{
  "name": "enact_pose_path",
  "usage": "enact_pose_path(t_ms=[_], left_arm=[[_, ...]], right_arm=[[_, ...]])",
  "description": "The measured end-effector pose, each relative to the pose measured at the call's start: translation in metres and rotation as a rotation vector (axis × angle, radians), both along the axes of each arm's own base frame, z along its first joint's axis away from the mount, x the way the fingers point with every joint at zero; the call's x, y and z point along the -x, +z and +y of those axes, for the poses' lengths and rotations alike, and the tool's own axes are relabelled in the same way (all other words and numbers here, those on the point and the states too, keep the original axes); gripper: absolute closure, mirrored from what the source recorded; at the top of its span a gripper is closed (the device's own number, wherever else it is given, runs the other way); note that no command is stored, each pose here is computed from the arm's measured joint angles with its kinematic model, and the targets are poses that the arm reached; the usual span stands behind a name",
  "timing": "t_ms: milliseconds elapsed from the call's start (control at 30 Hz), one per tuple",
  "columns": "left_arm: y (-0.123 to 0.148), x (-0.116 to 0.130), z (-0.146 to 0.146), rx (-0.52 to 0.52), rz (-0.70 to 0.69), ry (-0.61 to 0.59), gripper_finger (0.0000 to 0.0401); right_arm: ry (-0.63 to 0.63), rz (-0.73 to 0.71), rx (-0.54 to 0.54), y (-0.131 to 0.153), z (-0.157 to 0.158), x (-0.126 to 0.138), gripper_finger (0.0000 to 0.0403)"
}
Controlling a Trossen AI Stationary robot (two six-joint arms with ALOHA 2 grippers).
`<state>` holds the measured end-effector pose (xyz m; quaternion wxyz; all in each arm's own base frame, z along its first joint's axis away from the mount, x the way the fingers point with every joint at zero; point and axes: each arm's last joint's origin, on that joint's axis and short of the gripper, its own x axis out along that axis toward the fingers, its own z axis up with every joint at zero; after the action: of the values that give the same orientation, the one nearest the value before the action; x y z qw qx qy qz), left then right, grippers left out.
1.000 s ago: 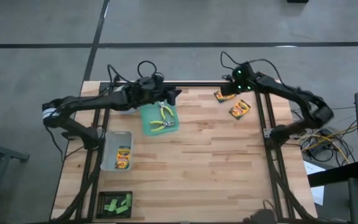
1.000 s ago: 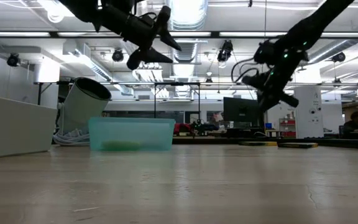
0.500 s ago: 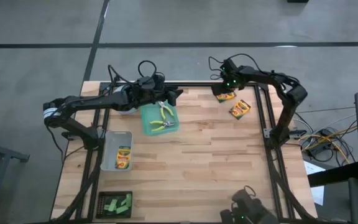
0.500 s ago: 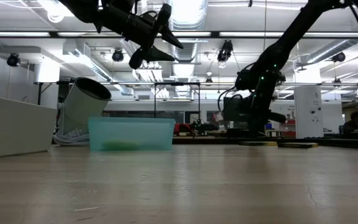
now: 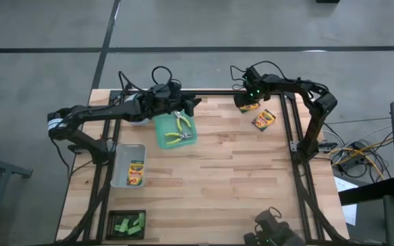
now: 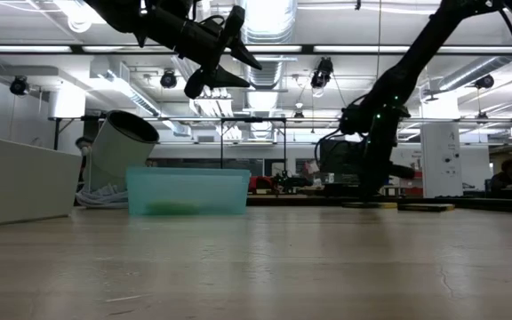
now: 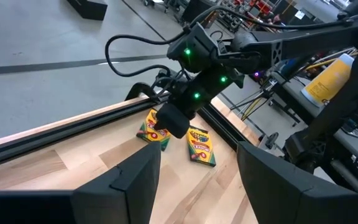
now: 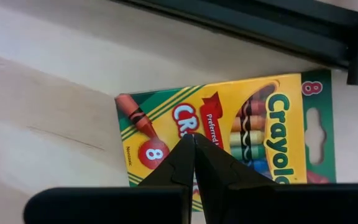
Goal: Pick & Place School Supplies
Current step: Put the yellow crayon box into the gray bin
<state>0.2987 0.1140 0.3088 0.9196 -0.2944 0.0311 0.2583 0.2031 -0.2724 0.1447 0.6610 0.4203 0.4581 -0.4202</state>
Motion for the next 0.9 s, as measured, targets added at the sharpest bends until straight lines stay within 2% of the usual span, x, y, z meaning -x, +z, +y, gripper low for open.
enact_pose_path(t_ms=[133,233,500,900], left_arm=[[0.000,0.000,0.000,0.002,-0.001,0.001,0.0184],[0.000,0.000,0.000,0.005,-0.002,0.002,0.0184],[0.000,0.000,0.000,0.006,-0.002,0.002,0.0185],[0.000,0.000,0.000,0.009,-0.003,-0.001,0.0185]], right_arm=[[0.014,-0.015,-0.042,-0.006,0.007,0.002,0.0394],[0.071,-0.059,-0.103,-0.009,0.015,-0.001,0.0394],[0.216,-0.092,-0.128,-0.003,0.046,-0.026,0.0394],[0.462,-0.052,-0.181,-0.016,0.138,-0.076,0.0394]])
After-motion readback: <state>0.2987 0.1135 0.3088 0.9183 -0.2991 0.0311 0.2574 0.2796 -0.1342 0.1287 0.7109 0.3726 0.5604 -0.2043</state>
